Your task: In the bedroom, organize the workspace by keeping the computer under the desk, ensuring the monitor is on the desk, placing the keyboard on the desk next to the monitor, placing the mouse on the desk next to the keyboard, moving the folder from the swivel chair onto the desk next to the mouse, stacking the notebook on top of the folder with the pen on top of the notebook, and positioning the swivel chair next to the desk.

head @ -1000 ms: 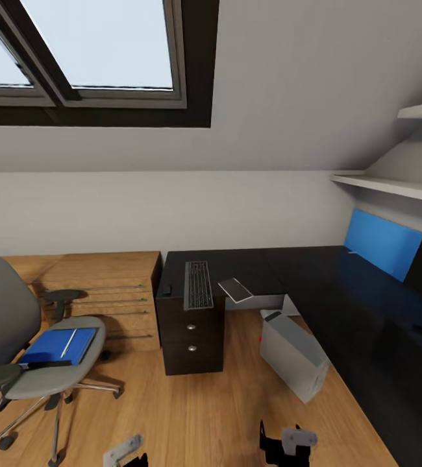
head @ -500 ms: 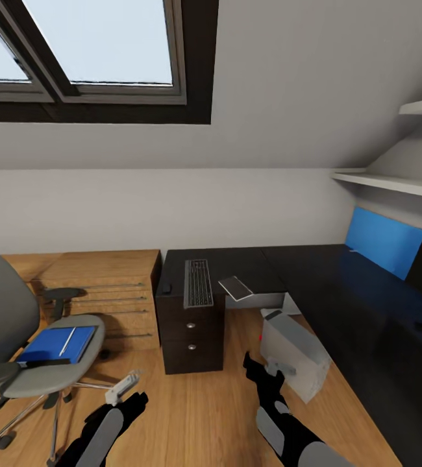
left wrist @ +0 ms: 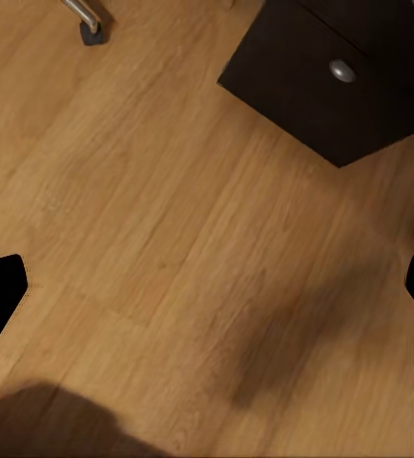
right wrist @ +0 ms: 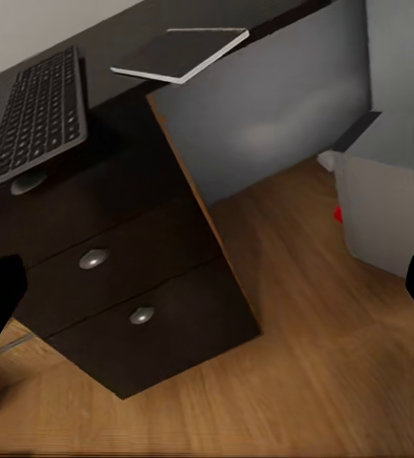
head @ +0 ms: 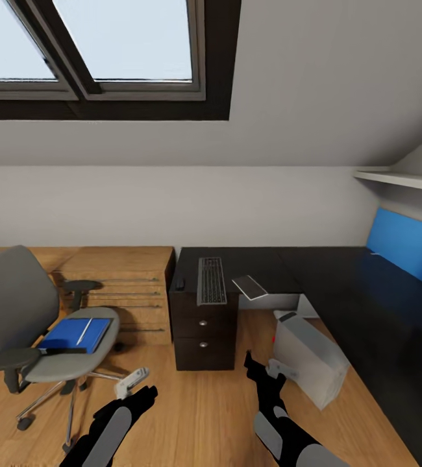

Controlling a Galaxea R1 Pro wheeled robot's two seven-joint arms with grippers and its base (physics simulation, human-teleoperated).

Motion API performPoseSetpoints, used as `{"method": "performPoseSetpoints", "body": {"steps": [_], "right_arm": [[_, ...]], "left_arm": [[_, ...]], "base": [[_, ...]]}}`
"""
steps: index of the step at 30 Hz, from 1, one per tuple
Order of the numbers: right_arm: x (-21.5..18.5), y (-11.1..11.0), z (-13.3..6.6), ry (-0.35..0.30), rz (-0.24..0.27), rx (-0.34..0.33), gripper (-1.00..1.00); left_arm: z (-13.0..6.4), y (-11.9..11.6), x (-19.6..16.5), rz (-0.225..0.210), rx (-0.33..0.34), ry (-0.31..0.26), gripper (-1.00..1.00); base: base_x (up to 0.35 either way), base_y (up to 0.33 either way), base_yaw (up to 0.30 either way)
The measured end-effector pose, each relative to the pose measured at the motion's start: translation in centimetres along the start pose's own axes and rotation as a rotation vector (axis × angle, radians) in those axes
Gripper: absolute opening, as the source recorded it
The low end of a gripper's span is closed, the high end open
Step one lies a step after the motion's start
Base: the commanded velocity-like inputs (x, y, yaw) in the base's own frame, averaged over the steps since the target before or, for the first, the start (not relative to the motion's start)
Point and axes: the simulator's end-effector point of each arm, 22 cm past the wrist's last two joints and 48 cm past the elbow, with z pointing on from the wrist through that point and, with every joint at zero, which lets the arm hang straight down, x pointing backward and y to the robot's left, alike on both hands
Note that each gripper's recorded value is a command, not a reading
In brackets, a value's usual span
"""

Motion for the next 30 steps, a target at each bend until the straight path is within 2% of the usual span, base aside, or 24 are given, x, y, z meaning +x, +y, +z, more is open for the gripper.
{"method": "performPoseSetpoints", "body": {"steps": [4, 11, 25, 28, 30], "right_arm": [[0.5, -0.2, 0.2, -0.002, 0.0, 0.0, 1.0], [1.3, -0.6, 0.6, -0.001, -0.002, -0.001, 1.0], [2.9, -1.2, 1.3, -0.005, 0.007, 0.001, 1.0], [3.5, -0.7, 1.4, -0.001, 0.006, -0.028, 1.0], [4.0, 0.5, 1.4, 0.009, 0.007, -0.091, 1.0]], "left_arm": [[0.4, 0.1, 0.3, 0.01, -0.001, -0.004, 1.0], [1.1, -0.1, 0.7, 0.077, -0.01, -0.028, 1.0], [2.7, 0.6, 1.6, 0.092, -0.024, -0.039, 1.0], [3.1, 1.0, 1.8, 0.092, -0.036, -0.039, 1.0], [3.3, 1.2, 2.0, 0.091, -0.043, -0.04, 1.0]], "base": [[0.0, 0.0, 0.099], [0.0, 0.0, 0.021], [0.0, 0.0, 0.001], [0.0, 0.0, 0.0], [0.0, 0.0, 0.0]]}}
